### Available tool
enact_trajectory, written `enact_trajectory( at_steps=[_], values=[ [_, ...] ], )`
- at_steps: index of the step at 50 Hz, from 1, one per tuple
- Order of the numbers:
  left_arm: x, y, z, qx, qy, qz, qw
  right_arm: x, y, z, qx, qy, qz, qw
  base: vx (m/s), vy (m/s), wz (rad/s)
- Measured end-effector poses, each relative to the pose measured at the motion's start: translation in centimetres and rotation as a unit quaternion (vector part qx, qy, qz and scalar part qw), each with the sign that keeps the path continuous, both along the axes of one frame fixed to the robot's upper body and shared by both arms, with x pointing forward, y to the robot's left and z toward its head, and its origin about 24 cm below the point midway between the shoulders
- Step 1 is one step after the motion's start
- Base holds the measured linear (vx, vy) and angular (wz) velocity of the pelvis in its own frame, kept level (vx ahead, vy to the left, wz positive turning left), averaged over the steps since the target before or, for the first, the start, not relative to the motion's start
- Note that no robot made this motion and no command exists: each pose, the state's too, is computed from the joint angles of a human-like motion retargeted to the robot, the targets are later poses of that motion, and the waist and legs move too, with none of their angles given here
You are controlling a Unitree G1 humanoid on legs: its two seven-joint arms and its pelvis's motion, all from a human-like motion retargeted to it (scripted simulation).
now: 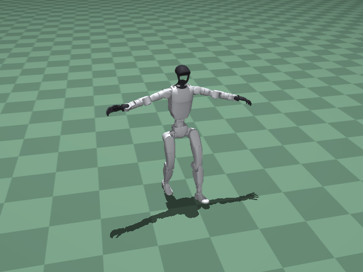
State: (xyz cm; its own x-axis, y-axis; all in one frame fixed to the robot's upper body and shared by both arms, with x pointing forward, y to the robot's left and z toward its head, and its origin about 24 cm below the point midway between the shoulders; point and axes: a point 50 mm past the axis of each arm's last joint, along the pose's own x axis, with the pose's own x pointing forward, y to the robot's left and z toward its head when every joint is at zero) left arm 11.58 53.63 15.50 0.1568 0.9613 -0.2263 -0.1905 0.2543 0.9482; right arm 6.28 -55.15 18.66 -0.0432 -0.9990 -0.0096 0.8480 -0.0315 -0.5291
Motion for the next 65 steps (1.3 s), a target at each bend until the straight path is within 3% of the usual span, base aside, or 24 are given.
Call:
enact_trajectory(
  at_steps=[6, 10, 13, 21, 25, 31, 35, 40, 48, 57, 60, 65],
  values=[
    [1.5, 0.3, 5.2, 0.039, -0.008, 0.002, 0.999, 3.2, 0.4, 2.0, -0.043, 0.024, 0.053, 0.997, -1.27, 0.16, 0.94],
    [1.5, 0.0, 3.4, -0.019, 0.008, -0.019, 1.0, 5.8, 1.9, -3.9, 0.041, 0.157, 0.137, 0.977, -1.21, 0.29, 0.2],
    [1.7, 0.1, 4.2, 0.01, -0.026, -0.018, 0.999, 6.0, 2.7, -6.9, 0.083, 0.164, 0.118, 0.976, -1.3, 0.35, -0.47],
    [-0.1, 0.8, 10.0, 0.075, -0.006, 0.004, 0.997, 10.5, 2.6, 1.4, -0.003, 0.055, 0.146, 0.988, -1.44, 0.27, -0.3],
    [0.9, 0.5, 7.0, 0.041, 0.053, -0.008, 0.998, 11.3, 3.1, -0.7, 0.028, 0.134, 0.187, 0.973, -1.28, 0.11, -0.88],
    [1.2, -0.1, 1.0, -0.004, 0.029, -0.026, 0.999, 10.9, 3.1, -1.5, 0.005, 0.099, 0.164, 0.981, -1.41, -0.05, -0.37],
    [1.3, 0.4, 5.2, 0.067, -0.038, -0.018, 0.997, 11.4, 3.0, 3.9, -0.111, 0.054, 0.121, 0.985, -1.64, -0.13, -0.01],
    [-0.3, 0.8, 6.4, 0.066, -0.035, 0.03, 0.997, 14.1, 4.2, 3.9, -0.1, 0.046, 0.163, 0.98, -1.45, -0.07, -0.04],
    [1.9, -0.1, 2.5, 0.019, -0.008, -0.034, 0.999, 12.5, 5.4, -7.2, 0.055, 0.179, 0.172, 0.967, -1.34, 0.11, 0.71],
    [-0.4, 0.9, 10.0, 0.082, -0.013, 0.008, 0.996, 13.7, 3.8, 4.7, -0.057, 0.05, 0.171, 0.982, -1.46, 0.16, -0.36],
    [-0.3, 0.9, 9.1, 0.095, -0.009, 0.016, 0.995, 14.2, 4.2, 3.5, -0.058, 0.048, 0.161, 0.984, -1.28, -0.03, -1.11],
    [-0.2, 0.5, 2.7, 0.015, 0.011, 0.0, 1.0, 15.0, 4.8, 0.4, -0.022, 0.076, 0.19, 0.979, -1.31, -0.19, -0.73]
  ],
)
